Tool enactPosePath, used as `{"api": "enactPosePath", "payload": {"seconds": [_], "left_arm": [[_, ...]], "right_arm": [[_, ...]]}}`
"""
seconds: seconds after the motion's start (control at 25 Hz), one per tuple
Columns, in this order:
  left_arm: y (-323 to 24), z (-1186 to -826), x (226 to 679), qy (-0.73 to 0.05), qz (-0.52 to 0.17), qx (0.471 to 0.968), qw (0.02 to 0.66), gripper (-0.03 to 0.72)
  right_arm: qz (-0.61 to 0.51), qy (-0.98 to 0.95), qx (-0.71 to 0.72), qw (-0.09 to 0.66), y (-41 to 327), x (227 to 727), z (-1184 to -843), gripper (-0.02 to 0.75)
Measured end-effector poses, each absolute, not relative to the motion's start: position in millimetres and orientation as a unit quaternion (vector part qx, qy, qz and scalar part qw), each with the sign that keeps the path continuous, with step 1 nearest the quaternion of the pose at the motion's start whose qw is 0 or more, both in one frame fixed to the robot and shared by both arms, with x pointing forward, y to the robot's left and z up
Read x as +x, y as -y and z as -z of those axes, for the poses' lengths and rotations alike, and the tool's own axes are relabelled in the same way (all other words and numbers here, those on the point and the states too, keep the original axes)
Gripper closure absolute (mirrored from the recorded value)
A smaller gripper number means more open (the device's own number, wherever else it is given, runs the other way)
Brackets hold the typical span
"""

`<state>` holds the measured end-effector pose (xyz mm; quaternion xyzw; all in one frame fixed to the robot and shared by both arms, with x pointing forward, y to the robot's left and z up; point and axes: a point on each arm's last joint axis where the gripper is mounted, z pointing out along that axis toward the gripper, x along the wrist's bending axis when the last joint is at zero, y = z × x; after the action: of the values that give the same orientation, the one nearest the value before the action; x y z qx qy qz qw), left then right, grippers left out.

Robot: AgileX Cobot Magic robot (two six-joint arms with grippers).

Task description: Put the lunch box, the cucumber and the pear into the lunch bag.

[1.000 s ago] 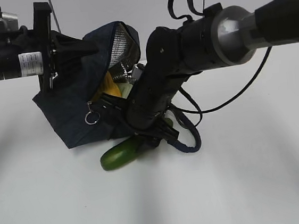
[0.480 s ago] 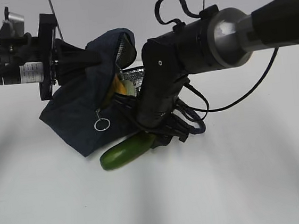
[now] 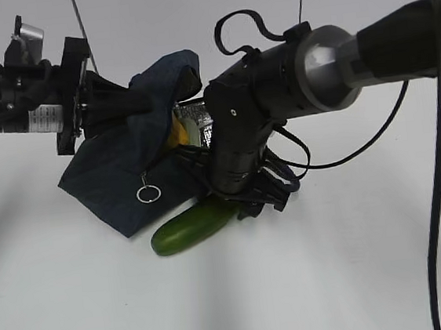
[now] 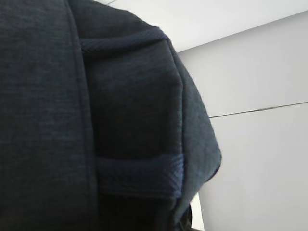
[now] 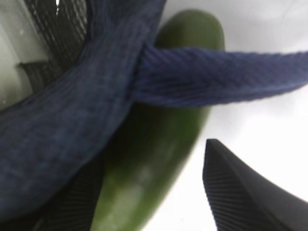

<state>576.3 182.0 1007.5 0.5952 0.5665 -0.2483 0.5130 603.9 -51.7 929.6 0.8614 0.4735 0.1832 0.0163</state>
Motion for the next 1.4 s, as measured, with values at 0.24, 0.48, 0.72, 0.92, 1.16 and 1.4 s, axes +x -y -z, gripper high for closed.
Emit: {"api": "enactPosePath", "payload": {"seconds": [0.24, 0.48, 0.72, 0.92, 1.16, 1.4], "left_arm": [[-182, -1006, 575, -0.562, 0.246, 0.608, 0.504, 0.686], [-182, -1005, 574, -0.562, 0.246, 0.609, 0.503, 0.686], [-182, -1005, 574, -0.561, 0.246, 0.611, 0.502, 0.686], [-182, -1005, 574, -0.561, 0.245, 0.611, 0.501, 0.686], [-182, -1005, 574, -0.561, 0.245, 0.612, 0.501, 0.686], [-182, -1005, 574, -0.561, 0.245, 0.612, 0.501, 0.686]], "right_arm": [[-0.191, -0.471, 0.860, 0.053, 56, 609, -933, 0.241], [-0.181, -0.471, 0.861, 0.061, 56, 608, -931, 0.241], [-0.175, -0.473, 0.861, 0.062, 52, 611, -923, 0.241], [-0.180, -0.471, 0.861, 0.061, 49, 615, -921, 0.257], [-0.180, -0.474, 0.860, 0.061, 49, 615, -922, 0.358], [-0.174, -0.478, 0.858, 0.063, 49, 615, -921, 0.377]]}}
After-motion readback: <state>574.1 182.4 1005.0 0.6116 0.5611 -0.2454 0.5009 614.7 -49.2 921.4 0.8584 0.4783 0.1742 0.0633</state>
